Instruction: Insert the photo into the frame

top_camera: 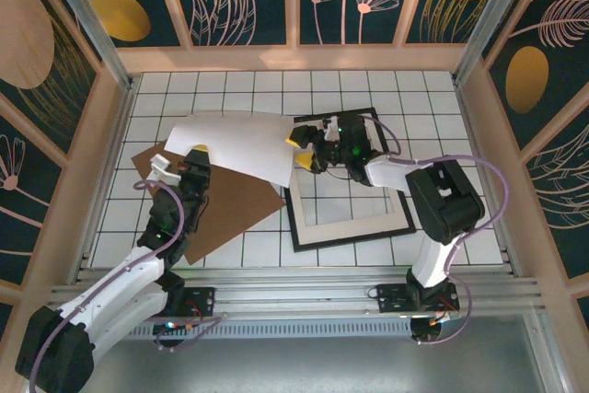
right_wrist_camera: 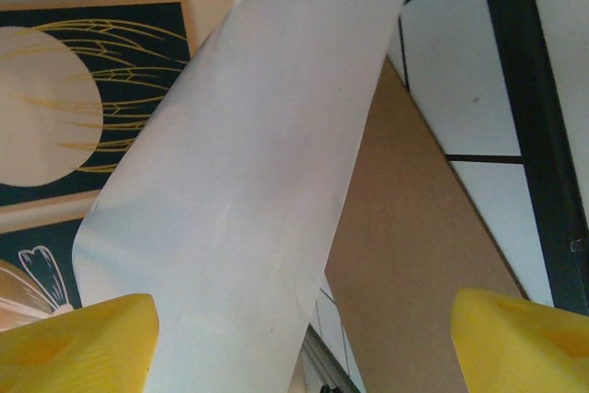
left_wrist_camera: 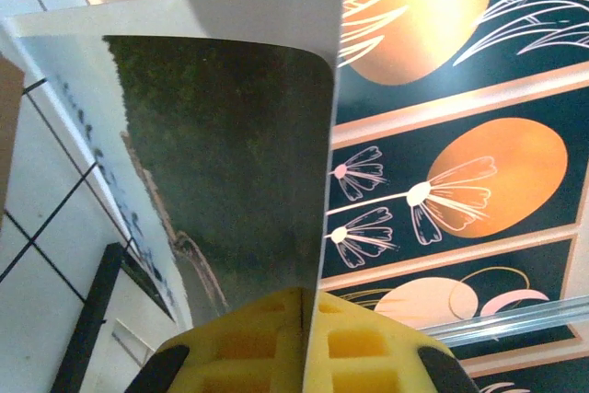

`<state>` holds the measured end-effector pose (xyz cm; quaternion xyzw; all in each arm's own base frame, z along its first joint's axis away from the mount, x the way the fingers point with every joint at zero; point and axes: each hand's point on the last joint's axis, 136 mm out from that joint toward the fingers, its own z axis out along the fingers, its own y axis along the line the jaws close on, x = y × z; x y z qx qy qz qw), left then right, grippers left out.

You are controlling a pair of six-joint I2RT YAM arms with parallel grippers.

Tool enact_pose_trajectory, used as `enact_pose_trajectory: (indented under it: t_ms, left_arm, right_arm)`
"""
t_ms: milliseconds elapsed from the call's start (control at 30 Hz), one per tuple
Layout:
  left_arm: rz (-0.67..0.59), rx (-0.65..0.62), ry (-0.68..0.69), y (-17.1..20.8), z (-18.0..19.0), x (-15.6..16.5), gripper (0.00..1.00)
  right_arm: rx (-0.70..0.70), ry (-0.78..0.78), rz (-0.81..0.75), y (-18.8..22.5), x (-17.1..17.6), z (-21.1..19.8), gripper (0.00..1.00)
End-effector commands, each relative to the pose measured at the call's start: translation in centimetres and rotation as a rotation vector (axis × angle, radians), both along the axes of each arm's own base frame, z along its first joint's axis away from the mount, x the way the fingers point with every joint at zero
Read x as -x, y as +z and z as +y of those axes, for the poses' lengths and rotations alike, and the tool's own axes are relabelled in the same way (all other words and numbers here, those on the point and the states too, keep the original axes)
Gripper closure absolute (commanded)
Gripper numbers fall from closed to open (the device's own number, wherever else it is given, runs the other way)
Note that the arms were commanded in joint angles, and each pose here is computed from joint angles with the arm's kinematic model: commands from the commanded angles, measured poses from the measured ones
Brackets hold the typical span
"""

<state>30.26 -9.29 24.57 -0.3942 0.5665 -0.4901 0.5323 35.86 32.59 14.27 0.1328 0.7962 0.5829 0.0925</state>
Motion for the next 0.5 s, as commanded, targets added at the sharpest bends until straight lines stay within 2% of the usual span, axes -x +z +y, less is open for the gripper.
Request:
enact_pose_trajectory:
  t_ms: [0, 200, 367, 467]
  left_arm:
    - [0.004, 0.043, -0.012, -0.2, 0.1, 0.3, 1.0]
    - [0.033, 0.05, -0.032, -1.3, 0.0, 0.8, 1.0]
    - [0.082, 0.057, -0.056, -3.3, -0.2, 1.3, 1.0]
    - [0.115, 0.06, -0.073, -4.7, -0.4, 1.6, 1.0]
  right_arm:
    - [-0.058, -0.003, -0.013, 0.8, -0.6, 0.9, 0.19]
    - [-0.068, -0.014, 0.014, -0.3, -2.9, 1.9, 0.27]
    - [-0.074, -0.038, 0.035, -1.3, -4.9, 2.4, 0.44]
    - [-0.058, -0.062, 0.039, -1.8, -5.7, 2.4, 0.58]
